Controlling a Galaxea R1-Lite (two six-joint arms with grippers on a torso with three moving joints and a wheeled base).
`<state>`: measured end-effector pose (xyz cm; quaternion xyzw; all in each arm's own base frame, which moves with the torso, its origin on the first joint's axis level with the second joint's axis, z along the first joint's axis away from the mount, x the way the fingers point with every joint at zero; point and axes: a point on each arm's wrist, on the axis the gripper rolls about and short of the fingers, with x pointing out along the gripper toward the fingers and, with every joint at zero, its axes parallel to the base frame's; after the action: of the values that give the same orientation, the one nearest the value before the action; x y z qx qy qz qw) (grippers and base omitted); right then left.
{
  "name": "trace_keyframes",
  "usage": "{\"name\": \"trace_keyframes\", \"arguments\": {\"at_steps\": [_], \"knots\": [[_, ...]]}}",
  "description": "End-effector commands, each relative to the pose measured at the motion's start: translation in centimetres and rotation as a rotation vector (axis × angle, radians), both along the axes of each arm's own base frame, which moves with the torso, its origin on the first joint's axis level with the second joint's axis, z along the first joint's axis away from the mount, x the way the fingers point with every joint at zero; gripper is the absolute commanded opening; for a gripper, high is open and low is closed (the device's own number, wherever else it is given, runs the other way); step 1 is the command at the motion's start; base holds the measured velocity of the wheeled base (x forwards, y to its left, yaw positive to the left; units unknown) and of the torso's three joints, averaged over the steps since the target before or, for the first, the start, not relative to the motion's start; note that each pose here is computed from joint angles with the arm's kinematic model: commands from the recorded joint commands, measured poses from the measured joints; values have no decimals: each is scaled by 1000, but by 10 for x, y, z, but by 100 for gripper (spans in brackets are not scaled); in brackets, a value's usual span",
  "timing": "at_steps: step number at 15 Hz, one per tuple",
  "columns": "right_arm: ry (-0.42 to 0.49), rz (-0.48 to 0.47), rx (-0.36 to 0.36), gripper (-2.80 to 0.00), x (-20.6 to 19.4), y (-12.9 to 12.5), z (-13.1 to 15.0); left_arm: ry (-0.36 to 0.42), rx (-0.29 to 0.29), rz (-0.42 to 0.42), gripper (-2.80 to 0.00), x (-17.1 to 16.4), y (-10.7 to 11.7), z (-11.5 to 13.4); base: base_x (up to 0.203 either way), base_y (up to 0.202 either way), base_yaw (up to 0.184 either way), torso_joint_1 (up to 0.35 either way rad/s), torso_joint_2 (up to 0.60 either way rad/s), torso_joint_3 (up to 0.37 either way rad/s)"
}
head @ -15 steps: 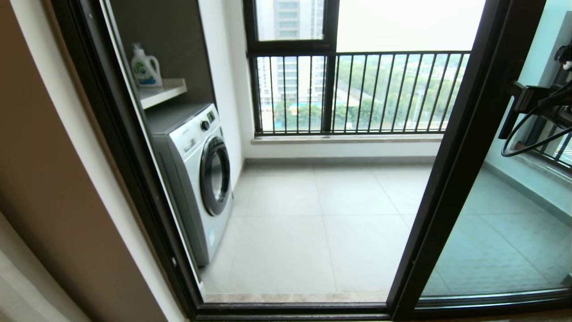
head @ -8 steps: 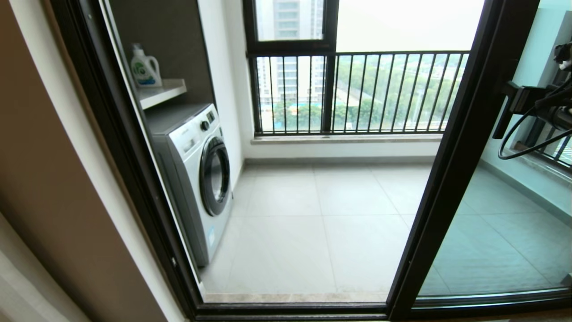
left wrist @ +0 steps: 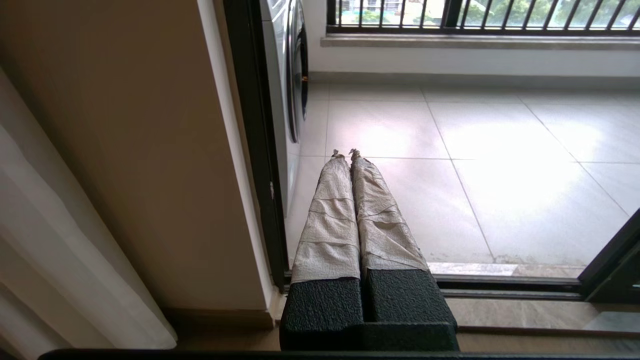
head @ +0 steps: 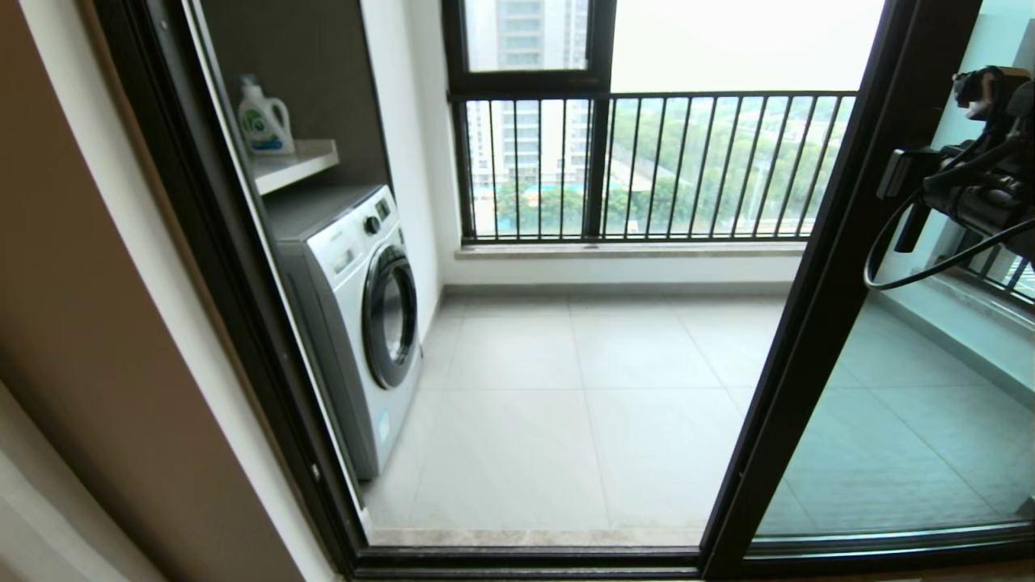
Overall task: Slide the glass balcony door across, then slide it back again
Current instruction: Close the slid door
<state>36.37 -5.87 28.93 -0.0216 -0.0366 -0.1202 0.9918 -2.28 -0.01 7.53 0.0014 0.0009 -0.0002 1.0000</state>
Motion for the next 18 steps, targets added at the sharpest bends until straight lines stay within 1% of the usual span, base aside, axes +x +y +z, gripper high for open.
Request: {"name": "trace_keyframes", "arguments": {"at_steps": [1, 5, 6, 10, 13, 15, 18], "knots": [[-7, -5, -1, -280, -2, 0, 2, 1, 0, 0, -280, 0, 0, 0, 0, 0, 0, 0, 0, 0], [-81, -13, -10, -280, -21, 0, 28, 1, 0, 0, -280, 0, 0, 0, 0, 0, 0, 0, 0, 0], [-88, -36, -13, -280, -25, -9, 30, 2, 0, 0, -280, 0, 0, 0, 0, 0, 0, 0, 0, 0], [-88, -135, -26, -280, -37, -59, 31, 1, 0, 0, -280, 0, 0, 0, 0, 0, 0, 0, 0, 0], [-42, -179, -15, -280, -37, -92, 15, 1, 0, 0, -280, 0, 0, 0, 0, 0, 0, 0, 0, 0], [-10, -186, 8, -280, -30, -101, 1, 3, 0, 0, -280, 0, 0, 0, 0, 0, 0, 0, 0, 0], [45, -189, 29, -280, -18, -108, -21, 3, 0, 0, -280, 0, 0, 0, 0, 0, 0, 0, 0, 0]]}}
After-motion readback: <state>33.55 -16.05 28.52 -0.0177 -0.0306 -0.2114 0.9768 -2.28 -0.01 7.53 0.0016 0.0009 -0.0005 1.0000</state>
